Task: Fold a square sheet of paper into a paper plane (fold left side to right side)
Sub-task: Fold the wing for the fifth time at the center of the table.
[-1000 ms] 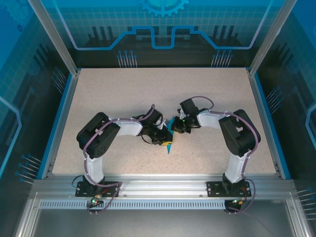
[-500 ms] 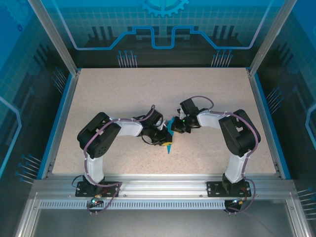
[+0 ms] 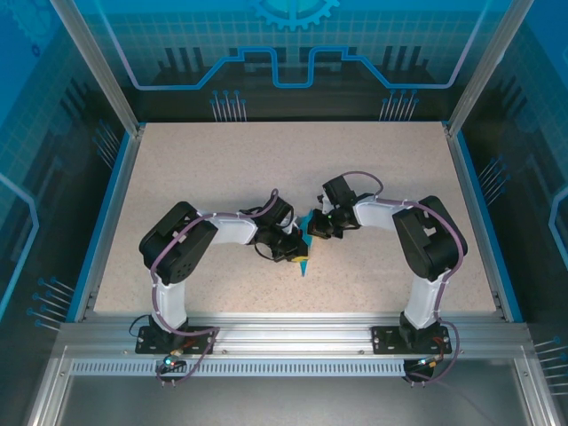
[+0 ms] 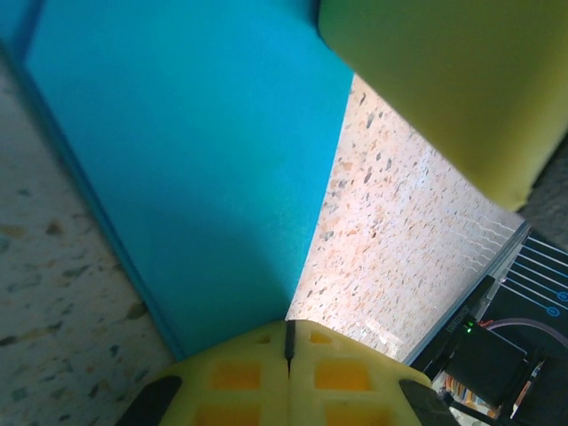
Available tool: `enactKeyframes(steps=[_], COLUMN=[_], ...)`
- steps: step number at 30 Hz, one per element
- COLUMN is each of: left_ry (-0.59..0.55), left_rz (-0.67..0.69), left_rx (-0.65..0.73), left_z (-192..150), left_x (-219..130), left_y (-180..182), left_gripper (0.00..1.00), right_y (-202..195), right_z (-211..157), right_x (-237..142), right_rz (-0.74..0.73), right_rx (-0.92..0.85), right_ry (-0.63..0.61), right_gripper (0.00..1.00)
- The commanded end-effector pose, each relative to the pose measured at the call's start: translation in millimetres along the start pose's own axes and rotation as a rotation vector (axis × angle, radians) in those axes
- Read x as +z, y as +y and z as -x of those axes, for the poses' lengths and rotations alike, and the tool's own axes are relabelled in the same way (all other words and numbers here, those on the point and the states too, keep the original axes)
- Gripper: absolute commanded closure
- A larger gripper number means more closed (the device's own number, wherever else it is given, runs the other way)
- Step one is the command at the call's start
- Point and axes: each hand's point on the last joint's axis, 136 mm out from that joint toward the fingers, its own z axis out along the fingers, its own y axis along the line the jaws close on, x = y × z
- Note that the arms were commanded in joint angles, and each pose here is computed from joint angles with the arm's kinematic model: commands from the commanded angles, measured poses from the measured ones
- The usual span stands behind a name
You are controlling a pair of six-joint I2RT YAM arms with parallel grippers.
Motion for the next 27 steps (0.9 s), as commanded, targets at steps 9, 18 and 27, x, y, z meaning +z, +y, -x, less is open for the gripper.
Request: enactKeyframes(steps=[9, 18, 27], left_ry=[0.069, 0.074, 0.077], left_rz=[0.209, 0.208, 0.207], left_rx=[-0.149, -0.149, -0.149], left_z=[-25.1, -26.1, -27.5], left_x=[12.0, 12.8, 13.5], left_y=[63.3, 63.7, 63.4], left_gripper=[1.0, 1.0, 1.0], right_y=[-14.6, -14.0, -15.3], right_z=[14.9, 36.7, 60.3], right_x=[3.0, -3.9, -7.7], right_rz=[-0.046, -0.026, -0.014], right_rx=[-0.008, -0.014, -0.014], right_ry=[-0.02, -0.062, -0.092], right_gripper=[0.94, 0.94, 0.94])
